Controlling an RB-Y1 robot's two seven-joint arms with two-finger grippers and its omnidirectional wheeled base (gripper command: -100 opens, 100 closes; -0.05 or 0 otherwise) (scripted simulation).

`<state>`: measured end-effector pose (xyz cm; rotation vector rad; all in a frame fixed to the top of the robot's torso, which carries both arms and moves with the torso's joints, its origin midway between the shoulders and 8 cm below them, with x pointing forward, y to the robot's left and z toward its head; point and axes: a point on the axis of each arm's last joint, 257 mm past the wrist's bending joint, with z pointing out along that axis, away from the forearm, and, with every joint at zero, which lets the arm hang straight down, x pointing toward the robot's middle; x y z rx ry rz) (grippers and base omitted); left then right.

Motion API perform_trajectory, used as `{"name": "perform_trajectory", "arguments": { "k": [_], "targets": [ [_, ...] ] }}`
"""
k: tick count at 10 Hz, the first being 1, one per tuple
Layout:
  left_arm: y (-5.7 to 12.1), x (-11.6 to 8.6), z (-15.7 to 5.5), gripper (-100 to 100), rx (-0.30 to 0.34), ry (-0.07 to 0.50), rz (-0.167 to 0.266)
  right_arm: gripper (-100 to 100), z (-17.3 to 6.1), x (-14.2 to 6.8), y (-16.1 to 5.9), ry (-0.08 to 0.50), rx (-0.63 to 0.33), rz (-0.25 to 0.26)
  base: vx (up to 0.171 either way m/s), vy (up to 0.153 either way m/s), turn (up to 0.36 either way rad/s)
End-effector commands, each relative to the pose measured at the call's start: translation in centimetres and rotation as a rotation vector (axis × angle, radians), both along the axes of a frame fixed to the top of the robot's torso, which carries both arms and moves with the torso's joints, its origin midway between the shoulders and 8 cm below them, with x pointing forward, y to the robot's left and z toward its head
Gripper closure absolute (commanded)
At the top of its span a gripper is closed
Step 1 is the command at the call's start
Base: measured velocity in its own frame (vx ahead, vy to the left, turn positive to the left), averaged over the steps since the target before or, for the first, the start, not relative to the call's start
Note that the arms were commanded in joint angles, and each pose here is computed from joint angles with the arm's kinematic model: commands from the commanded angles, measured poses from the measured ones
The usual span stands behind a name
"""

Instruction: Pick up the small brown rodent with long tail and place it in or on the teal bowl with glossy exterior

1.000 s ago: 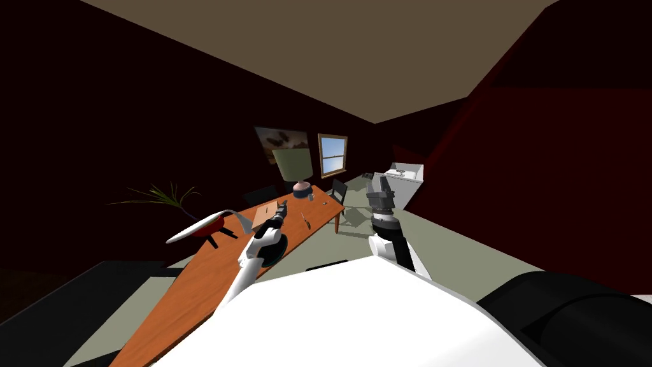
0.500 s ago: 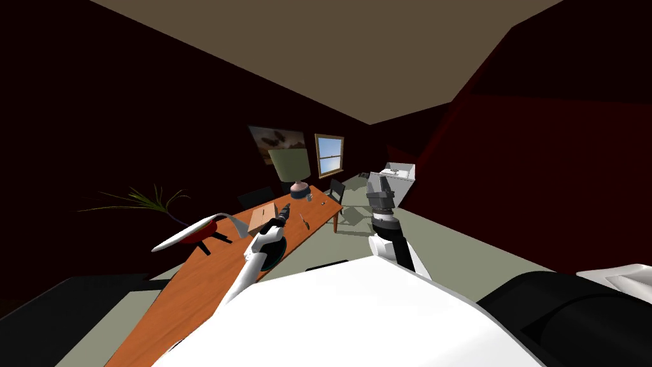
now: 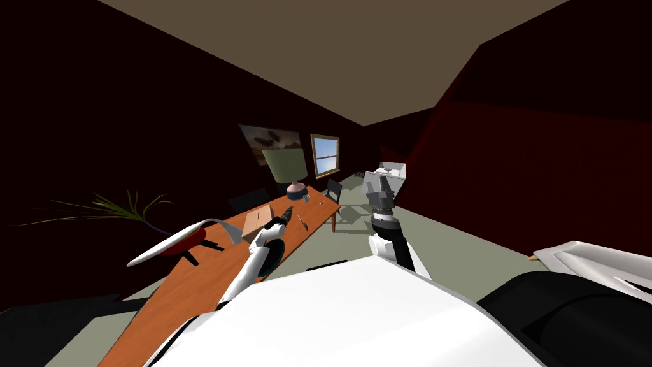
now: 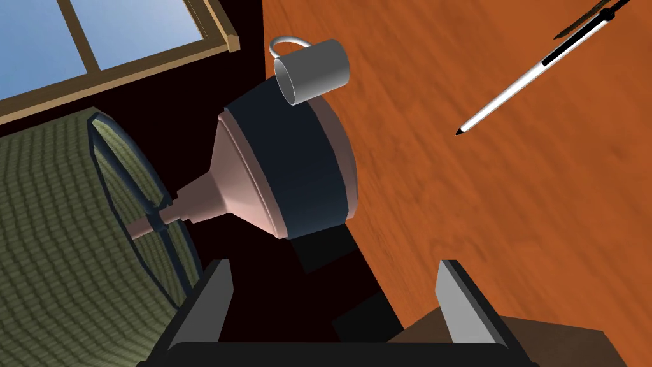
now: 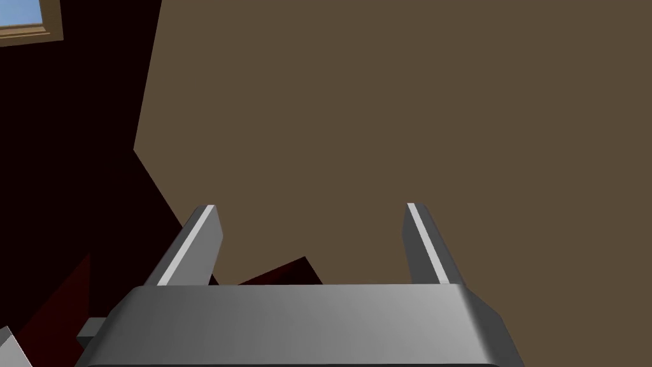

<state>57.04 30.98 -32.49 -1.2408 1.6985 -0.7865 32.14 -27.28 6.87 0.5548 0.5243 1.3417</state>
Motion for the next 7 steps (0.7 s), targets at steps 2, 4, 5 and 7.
{"name": "perform_trajectory", "arguments": {
  "k": [2,4,5,7],
  "targets": [
    [-0.3,-0.3,-3.2,-100,0.020,0.108,-0.020,0,0.0,0.0,0.0,0.000,0.000,0.000,-0.001,0.021,-0.145],
    [-0.4,-0.8,-5.2,-100,0.033,0.185,-0.033,0,0.0,0.0,0.0,0.000,0.000,0.000,-0.004,0.023,-0.116],
    [-0.1,-1.3,-6.2,-100,0.032,0.207,-0.026,0,0.0,0.0,0.0,0.000,0.000,0.000,-0.002,0.017,-0.080],
    [0.0,-2.2,-8.5,-100,0.045,0.288,-0.035,0,0.0,0.0,0.0,0.000,0.000,0.000,0.002,0.014,-0.109]
  ]
}}
